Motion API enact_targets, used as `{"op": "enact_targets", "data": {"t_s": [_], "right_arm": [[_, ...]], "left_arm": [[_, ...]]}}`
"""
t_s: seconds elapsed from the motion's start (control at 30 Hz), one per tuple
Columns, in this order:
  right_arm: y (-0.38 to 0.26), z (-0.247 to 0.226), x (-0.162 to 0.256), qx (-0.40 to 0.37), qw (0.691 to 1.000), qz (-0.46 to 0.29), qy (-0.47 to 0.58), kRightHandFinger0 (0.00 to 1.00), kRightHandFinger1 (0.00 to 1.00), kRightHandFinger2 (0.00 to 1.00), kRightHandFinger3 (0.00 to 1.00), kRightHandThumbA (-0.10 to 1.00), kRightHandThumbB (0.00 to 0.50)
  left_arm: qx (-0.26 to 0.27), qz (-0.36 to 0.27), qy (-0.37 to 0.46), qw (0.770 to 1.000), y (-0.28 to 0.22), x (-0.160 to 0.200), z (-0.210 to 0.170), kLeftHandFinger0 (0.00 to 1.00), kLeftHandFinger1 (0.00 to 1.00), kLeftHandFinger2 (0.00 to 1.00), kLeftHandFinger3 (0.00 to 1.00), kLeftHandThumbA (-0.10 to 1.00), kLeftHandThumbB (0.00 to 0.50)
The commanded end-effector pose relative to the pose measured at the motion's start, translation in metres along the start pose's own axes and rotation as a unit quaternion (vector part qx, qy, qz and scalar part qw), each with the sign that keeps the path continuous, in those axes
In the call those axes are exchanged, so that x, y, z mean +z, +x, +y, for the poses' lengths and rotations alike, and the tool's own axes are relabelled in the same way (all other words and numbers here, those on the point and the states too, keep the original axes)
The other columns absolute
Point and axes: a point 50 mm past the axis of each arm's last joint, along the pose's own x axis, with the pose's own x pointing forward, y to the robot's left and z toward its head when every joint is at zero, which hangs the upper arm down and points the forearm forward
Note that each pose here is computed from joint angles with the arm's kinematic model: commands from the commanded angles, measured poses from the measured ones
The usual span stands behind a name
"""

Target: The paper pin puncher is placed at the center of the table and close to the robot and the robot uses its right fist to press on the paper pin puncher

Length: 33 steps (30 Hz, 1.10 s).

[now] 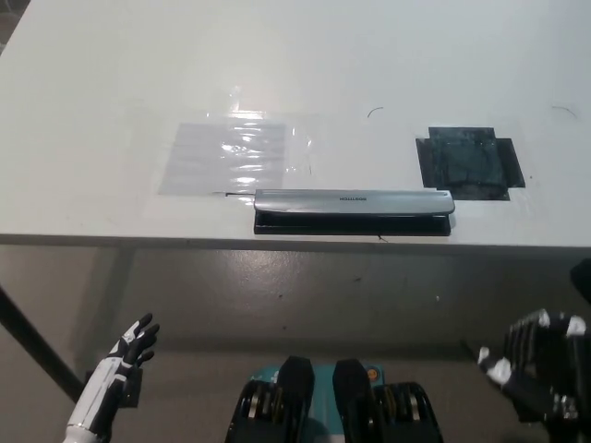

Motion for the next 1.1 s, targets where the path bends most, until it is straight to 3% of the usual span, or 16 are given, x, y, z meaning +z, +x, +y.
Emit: {"op": "enact_targets", "data": {"t_s": [0.0, 0.03, 0.1, 0.17, 0.27, 0.43, 0.53, 0.6, 0.7, 0.73, 0.93, 1.07], "right_arm": [[0.049, 0.034, 0.048, 0.030, 0.998, -0.040, 0.035, 0.00, 0.00, 0.00, 0.00, 1.00, 0.237], [0.066, 0.045, 0.057, 0.041, 0.997, -0.056, 0.031, 0.00, 0.00, 0.00, 0.00, 1.00, 0.196], [0.079, 0.054, 0.063, 0.043, 0.997, -0.062, 0.033, 0.00, 0.00, 0.00, 0.00, 1.00, 0.205], [0.110, 0.072, 0.072, 0.057, 0.994, -0.081, 0.051, 0.02, 0.02, 0.04, 0.04, 1.00, 0.159], [0.141, 0.089, 0.078, 0.077, 0.991, -0.094, 0.059, 0.00, 0.00, 0.00, 0.00, 1.00, 0.172], [0.199, 0.132, 0.086, 0.103, 0.986, -0.073, 0.106, 0.00, 0.00, 0.00, 0.00, 1.00, 0.125], [0.217, 0.148, 0.081, 0.111, 0.988, -0.048, 0.100, 0.00, 0.00, 0.05, 0.01, 1.00, 0.138], [0.229, 0.159, 0.071, 0.120, 0.987, -0.041, 0.102, 0.00, 0.00, 0.14, 0.04, 1.00, 0.123], [0.242, 0.175, 0.059, 0.125, 0.987, -0.019, 0.099, 0.00, 0.00, 0.13, 0.05, 1.00, 0.139], [0.246, 0.181, 0.053, 0.128, 0.987, -0.010, 0.099, 0.01, 0.01, 0.15, 0.06, 1.00, 0.116], [0.254, 0.201, 0.015, 0.124, 0.988, 0.046, 0.081, 0.00, 0.01, 0.20, 0.06, 1.00, 0.158], [0.248, 0.204, -0.015, 0.125, 0.987, 0.077, 0.063, 0.09, 0.24, 0.45, 0.31, 1.00, 0.130]], "left_arm": [[-0.008, -0.043, 0.008, 0.999, 0.004, 0.013, 0.004, 1.00, 1.00, 1.00, 1.00, 1.00, 0.212], [-0.009, -0.044, 0.006, 0.999, 0.004, 0.013, 0.004, 1.00, 1.00, 1.00, 1.00, 1.00, 0.210], [-0.009, -0.045, 0.007, 0.999, 0.004, 0.014, 0.005, 1.00, 1.00, 1.00, 1.00, 1.00, 0.212], [-0.008, -0.045, 0.007, 0.999, 0.004, 0.015, 0.006, 1.00, 1.00, 1.00, 1.00, 1.00, 0.213], [-0.010, -0.047, 0.009, 0.999, 0.005, 0.016, 0.007, 1.00, 1.00, 1.00, 1.00, 1.00, 0.205], [-0.006, -0.048, 0.007, 0.999, 0.007, 0.018, 0.007, 1.00, 1.00, 1.00, 1.00, 1.00, 0.197], [-0.006, -0.048, 0.010, 0.999, 0.008, 0.018, 0.006, 1.00, 1.00, 1.00, 1.00, 1.00, 0.210], [-0.007, -0.052, 0.010, 0.999, 0.007, 0.017, 0.006, 1.00, 1.00, 1.00, 1.00, 1.00, 0.202], [-0.008, -0.052, 0.007, 0.999, 0.007, 0.017, 0.007, 1.00, 1.00, 1.00, 1.00, 1.00, 0.191], [-0.008, -0.052, 0.007, 0.999, 0.007, 0.017, 0.007, 1.00, 1.00, 1.00, 1.00, 1.00, 0.192], [-0.009, -0.051, 0.006, 0.999, 0.007, 0.018, 0.008, 1.00, 1.00, 1.00, 1.00, 1.00, 0.197], [-0.010, -0.050, 0.008, 0.999, 0.007, 0.018, 0.007, 1.00, 1.00, 1.00, 1.00, 1.00, 0.204]]}}
